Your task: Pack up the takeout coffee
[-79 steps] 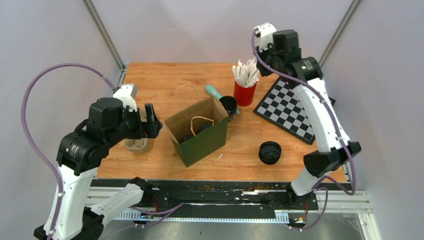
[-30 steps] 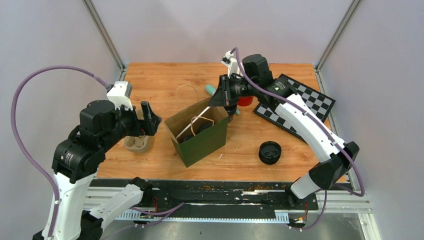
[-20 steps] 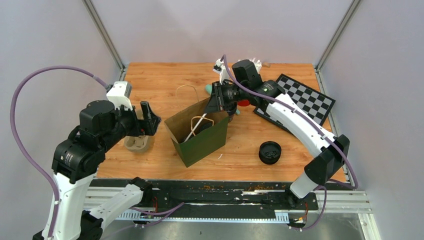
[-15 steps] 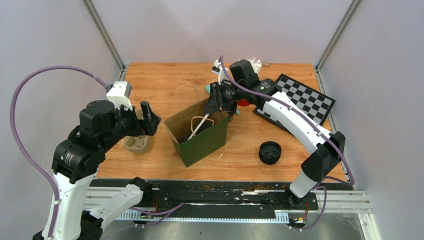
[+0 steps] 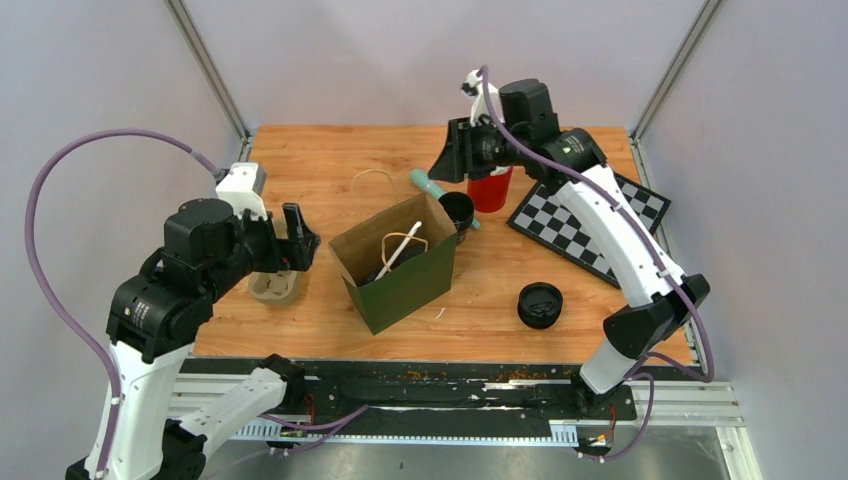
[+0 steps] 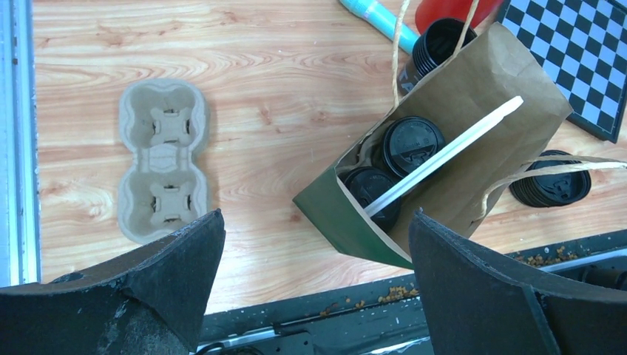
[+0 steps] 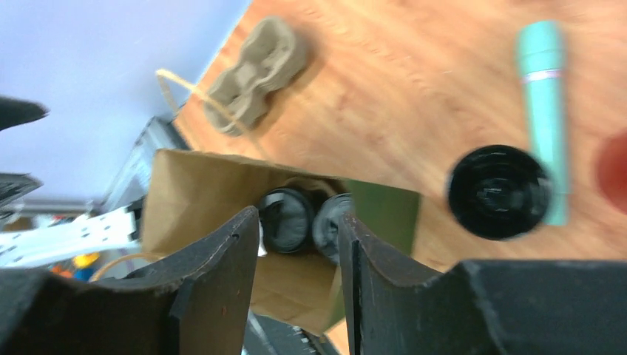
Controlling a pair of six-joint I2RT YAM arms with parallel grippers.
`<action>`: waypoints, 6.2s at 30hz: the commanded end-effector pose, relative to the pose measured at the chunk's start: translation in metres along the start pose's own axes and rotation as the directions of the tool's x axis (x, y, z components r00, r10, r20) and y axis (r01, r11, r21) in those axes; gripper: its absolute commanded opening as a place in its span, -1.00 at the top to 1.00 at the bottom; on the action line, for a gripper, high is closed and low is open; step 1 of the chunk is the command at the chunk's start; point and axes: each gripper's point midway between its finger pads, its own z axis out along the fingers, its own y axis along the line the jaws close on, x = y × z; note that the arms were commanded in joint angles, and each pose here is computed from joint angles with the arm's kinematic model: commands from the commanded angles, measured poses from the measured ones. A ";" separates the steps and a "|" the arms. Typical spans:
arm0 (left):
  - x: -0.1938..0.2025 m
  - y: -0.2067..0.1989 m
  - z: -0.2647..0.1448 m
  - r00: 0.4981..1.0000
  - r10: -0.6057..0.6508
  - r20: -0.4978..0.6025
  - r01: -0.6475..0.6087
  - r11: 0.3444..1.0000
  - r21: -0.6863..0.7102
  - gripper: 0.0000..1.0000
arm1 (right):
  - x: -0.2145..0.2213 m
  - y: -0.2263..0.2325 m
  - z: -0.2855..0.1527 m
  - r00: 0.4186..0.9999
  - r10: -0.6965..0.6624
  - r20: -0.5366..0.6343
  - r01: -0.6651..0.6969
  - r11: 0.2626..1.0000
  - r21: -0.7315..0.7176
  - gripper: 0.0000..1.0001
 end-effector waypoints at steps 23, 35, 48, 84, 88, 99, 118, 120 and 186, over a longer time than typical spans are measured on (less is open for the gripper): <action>0.018 0.013 -0.014 0.999 0.022 -0.022 -0.023 0.999 -0.032 -1.00 | -0.047 -0.180 0.007 0.846 -0.499 -0.186 0.507 0.648 0.568 0.15; 0.023 0.009 -0.009 0.999 -0.025 -0.037 0.024 0.999 -0.022 -1.00 | -0.071 -0.181 0.028 0.844 -0.519 -0.135 0.496 0.662 0.561 0.21; 0.028 0.006 -0.009 0.997 -0.054 -0.049 0.053 0.999 -0.008 -1.00 | -0.044 -0.204 0.038 0.855 -0.466 -0.228 0.506 0.653 0.564 0.24; 0.025 0.005 -0.009 0.997 -0.056 -0.045 0.056 0.998 -0.013 -1.00 | -0.045 -0.227 0.058 0.833 -0.471 -0.291 0.545 0.609 0.576 0.49; 0.024 0.005 -0.008 0.997 -0.057 -0.045 0.057 0.998 -0.014 -1.00 | -0.051 -0.220 0.048 0.833 -0.477 -0.279 0.541 0.600 0.589 0.55; 0.023 0.002 -0.004 0.997 -0.059 -0.047 0.059 0.998 0.000 -1.00 | -0.066 -0.210 0.037 0.825 -0.508 -0.249 0.542 0.584 0.604 0.66; 0.023 0.000 -0.007 0.997 -0.063 -0.048 0.064 0.998 0.013 -1.00 | -0.071 -0.201 0.039 0.822 -0.526 -0.219 0.542 0.606 0.582 1.00; 0.024 0.000 -0.008 0.997 -0.063 -0.048 0.064 0.998 0.013 -1.00 | -0.073 -0.199 0.037 0.822 -0.528 -0.212 0.539 0.604 0.587 1.00; 0.027 -0.005 0.005 0.995 -0.042 -0.088 0.045 0.999 0.026 -1.00 | -0.029 -0.220 -0.032 0.862 -0.435 -0.260 0.503 0.673 0.543 0.51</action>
